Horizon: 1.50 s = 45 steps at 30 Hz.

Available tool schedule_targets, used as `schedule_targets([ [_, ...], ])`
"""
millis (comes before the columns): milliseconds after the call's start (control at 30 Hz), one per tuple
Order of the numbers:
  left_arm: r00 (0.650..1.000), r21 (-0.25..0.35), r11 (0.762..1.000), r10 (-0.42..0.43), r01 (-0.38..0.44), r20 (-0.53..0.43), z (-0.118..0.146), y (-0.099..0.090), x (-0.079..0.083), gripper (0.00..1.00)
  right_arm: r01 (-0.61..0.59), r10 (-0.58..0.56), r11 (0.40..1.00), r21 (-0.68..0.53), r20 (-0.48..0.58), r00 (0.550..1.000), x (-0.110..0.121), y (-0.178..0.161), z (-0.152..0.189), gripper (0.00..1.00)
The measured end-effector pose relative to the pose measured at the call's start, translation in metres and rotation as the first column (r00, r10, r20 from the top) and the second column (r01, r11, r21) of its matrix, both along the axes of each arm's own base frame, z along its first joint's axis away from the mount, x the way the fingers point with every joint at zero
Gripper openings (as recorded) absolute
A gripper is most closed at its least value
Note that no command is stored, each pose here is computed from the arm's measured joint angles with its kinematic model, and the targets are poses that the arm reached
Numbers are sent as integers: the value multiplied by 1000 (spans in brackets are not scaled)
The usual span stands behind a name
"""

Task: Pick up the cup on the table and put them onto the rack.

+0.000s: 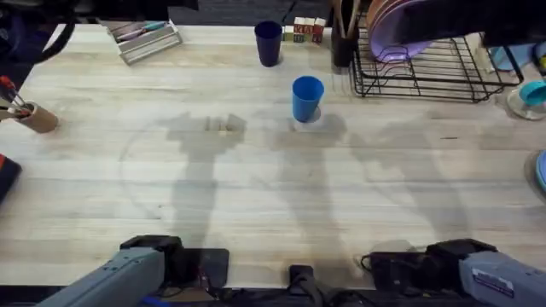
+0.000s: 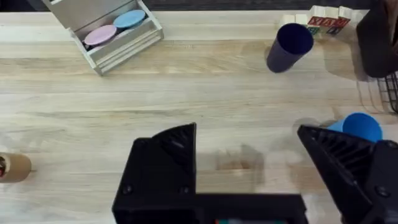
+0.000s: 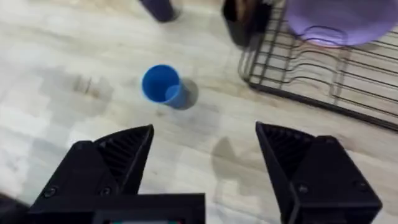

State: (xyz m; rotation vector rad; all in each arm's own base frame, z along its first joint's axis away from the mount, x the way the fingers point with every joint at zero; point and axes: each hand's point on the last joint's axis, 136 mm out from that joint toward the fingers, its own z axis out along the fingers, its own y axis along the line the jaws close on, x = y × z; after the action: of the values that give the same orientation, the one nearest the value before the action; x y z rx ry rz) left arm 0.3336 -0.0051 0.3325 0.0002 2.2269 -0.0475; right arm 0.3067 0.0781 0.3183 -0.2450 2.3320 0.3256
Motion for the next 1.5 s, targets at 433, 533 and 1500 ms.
schedule_targets([
  [433, 1000, 0, 1000, 0, 0, 0, 0, 0, 0, 993, 20, -15, 1000, 22, -206, 978, 24, 47, -57, 997],
  [533, 1000, 0, 1000, -1, 1, -6, -1, 0, -1, 993, 163, -156, 987, 7, -249, 956, 28, 48, -69, 997],
  [1500, 1000, 0, 1000, -1, 1, -6, -1, 0, -1, 994, 361, -357, 930, -63, -383, 852, 56, 69, -139, 993],
])
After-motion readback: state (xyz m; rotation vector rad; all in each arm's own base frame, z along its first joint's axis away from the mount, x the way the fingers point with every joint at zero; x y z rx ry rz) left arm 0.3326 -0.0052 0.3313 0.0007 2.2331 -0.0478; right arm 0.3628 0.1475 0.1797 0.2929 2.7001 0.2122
